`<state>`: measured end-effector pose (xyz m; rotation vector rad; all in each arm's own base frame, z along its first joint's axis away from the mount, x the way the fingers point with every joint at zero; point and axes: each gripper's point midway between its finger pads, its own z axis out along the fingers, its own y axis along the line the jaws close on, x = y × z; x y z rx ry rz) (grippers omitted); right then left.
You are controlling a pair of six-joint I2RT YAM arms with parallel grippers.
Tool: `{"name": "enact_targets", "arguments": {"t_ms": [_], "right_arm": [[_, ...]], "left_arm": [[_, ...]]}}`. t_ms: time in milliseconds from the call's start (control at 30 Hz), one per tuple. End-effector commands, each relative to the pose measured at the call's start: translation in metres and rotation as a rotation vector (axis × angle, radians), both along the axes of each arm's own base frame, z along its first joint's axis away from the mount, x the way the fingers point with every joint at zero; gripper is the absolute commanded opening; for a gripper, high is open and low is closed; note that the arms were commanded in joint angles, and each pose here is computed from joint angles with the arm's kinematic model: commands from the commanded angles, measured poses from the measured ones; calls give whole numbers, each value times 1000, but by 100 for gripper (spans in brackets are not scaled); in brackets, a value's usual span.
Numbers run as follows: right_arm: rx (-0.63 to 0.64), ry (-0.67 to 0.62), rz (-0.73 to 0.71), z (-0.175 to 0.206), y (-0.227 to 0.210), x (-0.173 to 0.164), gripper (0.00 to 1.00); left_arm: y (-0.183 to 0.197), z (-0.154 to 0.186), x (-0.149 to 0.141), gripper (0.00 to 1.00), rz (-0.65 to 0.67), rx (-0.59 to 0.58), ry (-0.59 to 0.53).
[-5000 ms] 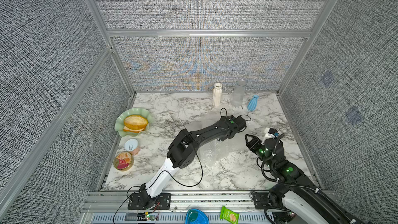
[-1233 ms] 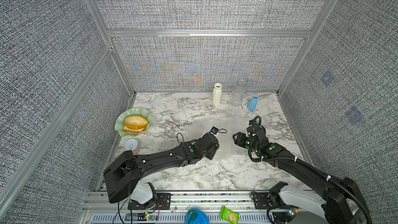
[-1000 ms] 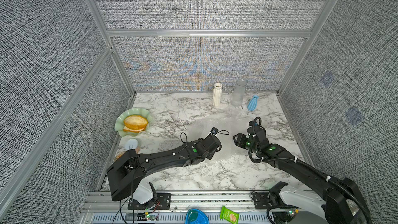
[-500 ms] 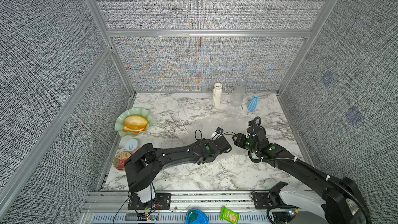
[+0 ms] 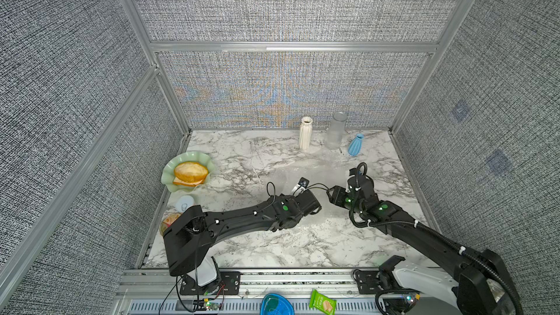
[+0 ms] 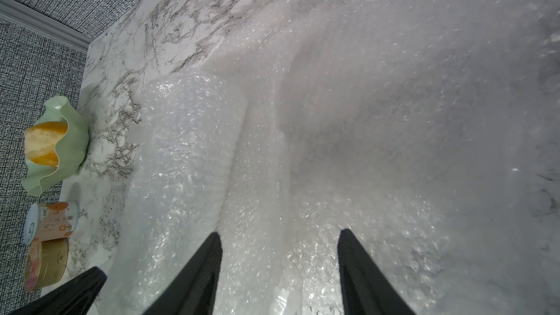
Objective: Unwrap the vase from the bubble wrap
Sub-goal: Unwrap the bubble wrap.
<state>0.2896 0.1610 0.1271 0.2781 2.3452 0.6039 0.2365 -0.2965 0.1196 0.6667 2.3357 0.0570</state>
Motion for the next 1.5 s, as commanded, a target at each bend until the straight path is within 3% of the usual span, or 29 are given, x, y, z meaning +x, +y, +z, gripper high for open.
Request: {"name": "enact_targets", "arguments": {"t_ms": [0, 333, 700, 1133, 1467], "right_arm": [[-3, -4, 15, 3, 2, 0, 57], [-53, -3, 56, 6, 17, 1, 57], [-204, 27, 155, 17, 72, 11, 57], [-441, 116, 247, 2, 145, 20, 61], [-616, 177, 195, -24, 131, 21, 62]], "left_arm": [[1, 5, 0, 0, -1, -51, 16], [24, 14, 11, 0, 31, -264, 32], [57, 12, 27, 0, 123, -420, 41], [102, 1, 36, 0, 261, -515, 17], [120, -4, 34, 0, 285, -560, -30]]}}
